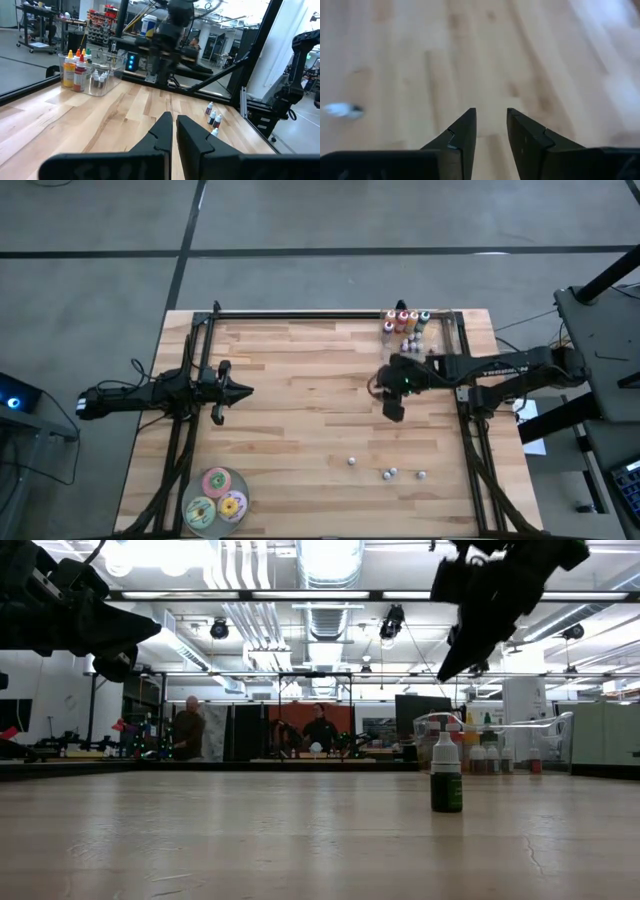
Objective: Pick & Place food coloring
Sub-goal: Put the small green food coloring bottle into the bin
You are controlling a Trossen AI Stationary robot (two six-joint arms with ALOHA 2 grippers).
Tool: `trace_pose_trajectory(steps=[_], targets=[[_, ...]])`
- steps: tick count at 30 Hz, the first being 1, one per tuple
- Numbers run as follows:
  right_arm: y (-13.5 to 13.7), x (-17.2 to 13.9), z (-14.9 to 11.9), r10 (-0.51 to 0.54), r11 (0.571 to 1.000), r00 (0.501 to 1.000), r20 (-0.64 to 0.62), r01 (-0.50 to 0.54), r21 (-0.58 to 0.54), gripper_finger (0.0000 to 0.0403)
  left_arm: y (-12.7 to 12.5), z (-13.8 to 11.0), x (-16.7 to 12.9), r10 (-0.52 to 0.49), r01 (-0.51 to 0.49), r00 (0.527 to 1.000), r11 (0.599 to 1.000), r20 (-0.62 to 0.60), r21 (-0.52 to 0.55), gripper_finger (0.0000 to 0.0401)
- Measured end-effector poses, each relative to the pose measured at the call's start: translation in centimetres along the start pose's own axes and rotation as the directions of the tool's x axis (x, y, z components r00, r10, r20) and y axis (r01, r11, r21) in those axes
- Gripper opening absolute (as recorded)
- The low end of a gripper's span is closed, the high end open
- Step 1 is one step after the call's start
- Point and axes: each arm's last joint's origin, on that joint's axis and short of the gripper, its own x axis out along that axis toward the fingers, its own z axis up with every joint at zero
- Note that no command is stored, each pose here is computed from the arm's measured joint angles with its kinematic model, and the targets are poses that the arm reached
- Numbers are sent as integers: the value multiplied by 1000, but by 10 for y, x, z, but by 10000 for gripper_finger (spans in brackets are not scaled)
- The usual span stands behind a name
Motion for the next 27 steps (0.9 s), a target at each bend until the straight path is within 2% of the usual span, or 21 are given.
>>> trace_pose_trajectory(steps=[9, 16, 22, 27], targets=[[48, -13, -1, 142, 988, 990, 18, -141, -67, 106, 0, 0, 0, 0, 0, 1000, 1000, 0, 0, 0], [73, -26, 1, 225, 973, 973, 44, -222, -71, 116, 0, 0, 0, 0, 0, 1000, 1000, 0, 0, 0], [92, -33, 6, 275, 957, 960, 51, -268, -114, 125, 0, 0, 0, 0, 0, 1000, 1000, 0, 0, 0], [109, -32, 19, 297, 948, 954, 51, -288, -137, 132, 0, 0, 0, 0, 0, 1000, 1000, 0, 0, 0]])
